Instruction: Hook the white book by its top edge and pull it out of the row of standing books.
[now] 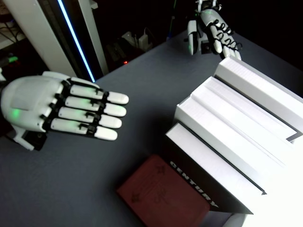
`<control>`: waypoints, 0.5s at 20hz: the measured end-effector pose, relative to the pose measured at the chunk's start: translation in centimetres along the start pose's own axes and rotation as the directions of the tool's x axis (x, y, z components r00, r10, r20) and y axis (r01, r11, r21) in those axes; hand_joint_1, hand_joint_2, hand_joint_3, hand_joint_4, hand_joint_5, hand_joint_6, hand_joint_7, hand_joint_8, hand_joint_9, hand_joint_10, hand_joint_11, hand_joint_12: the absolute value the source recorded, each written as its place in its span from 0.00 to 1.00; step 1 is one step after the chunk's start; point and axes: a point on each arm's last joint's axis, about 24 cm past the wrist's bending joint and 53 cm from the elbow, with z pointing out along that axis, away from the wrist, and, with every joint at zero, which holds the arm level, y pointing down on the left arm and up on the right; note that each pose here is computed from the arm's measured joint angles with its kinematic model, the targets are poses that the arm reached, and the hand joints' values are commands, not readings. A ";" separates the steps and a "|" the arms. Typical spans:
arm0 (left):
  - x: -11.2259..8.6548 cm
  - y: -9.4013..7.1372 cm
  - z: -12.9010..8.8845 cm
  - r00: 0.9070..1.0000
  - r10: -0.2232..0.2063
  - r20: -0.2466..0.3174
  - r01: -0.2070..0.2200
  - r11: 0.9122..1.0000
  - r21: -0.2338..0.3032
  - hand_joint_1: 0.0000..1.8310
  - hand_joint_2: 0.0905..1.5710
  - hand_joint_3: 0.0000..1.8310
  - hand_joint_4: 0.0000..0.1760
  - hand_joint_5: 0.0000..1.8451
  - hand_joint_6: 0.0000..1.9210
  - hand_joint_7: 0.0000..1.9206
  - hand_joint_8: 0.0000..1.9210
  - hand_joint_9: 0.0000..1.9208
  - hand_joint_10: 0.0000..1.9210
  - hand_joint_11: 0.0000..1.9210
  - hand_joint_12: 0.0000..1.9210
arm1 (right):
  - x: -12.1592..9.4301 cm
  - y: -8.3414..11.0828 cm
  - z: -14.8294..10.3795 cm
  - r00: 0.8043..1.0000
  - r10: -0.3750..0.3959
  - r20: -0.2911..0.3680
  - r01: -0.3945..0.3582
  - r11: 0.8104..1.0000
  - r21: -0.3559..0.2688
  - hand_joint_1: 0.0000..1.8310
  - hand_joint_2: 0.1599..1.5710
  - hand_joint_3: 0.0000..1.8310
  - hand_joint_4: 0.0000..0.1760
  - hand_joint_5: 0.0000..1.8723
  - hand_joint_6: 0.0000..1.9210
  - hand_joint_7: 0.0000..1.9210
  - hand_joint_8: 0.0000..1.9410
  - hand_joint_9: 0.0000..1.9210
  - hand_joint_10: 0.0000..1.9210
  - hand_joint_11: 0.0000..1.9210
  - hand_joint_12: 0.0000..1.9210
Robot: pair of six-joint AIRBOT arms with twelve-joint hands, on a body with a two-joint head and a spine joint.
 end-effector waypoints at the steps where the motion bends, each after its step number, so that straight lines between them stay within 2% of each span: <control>1: 0.0 0.0 0.0 1.000 -0.001 0.001 0.001 1.000 -0.001 0.17 0.93 0.01 0.00 0.01 0.00 0.00 0.00 0.00 0.00 0.00 0.00 | -0.1 -0.1 0.0 1.000 0.001 0.003 -0.001 1.000 0.001 0.32 0.90 0.00 0.00 0.01 0.01 0.00 0.00 0.00 0.00 0.00 0.01; 5: 0.2 0.4 0.0 1.000 -0.003 -0.003 0.003 1.000 -0.012 0.20 0.93 0.00 0.00 0.01 0.00 0.00 0.00 0.00 0.00 0.00 0.00 | -0.3 -0.5 0.1 1.000 0.002 0.012 -0.002 1.000 0.010 0.36 0.89 0.00 0.00 0.04 0.01 0.00 0.00 0.00 0.00 0.00 0.00; 7: 0.3 0.6 0.0 1.000 -0.003 -0.009 0.002 1.000 -0.018 0.17 0.93 0.00 0.00 0.00 0.00 0.00 0.00 0.00 0.00 0.00 0.00 | -0.2 -0.6 0.1 1.000 0.004 0.013 -0.005 1.000 0.012 0.27 0.91 0.01 0.00 0.05 0.02 0.00 0.00 0.00 0.00 0.00 0.00; 10: 0.3 0.5 0.0 1.000 0.000 -0.010 0.000 1.000 -0.017 0.14 0.93 0.00 0.00 0.00 0.00 0.00 0.00 0.00 0.00 0.00 0.00 | -1.3 0.0 1.2 0.998 0.009 0.054 -0.008 1.000 -0.017 0.21 0.94 0.01 0.00 0.06 0.02 0.00 0.00 0.00 0.00 0.00 0.00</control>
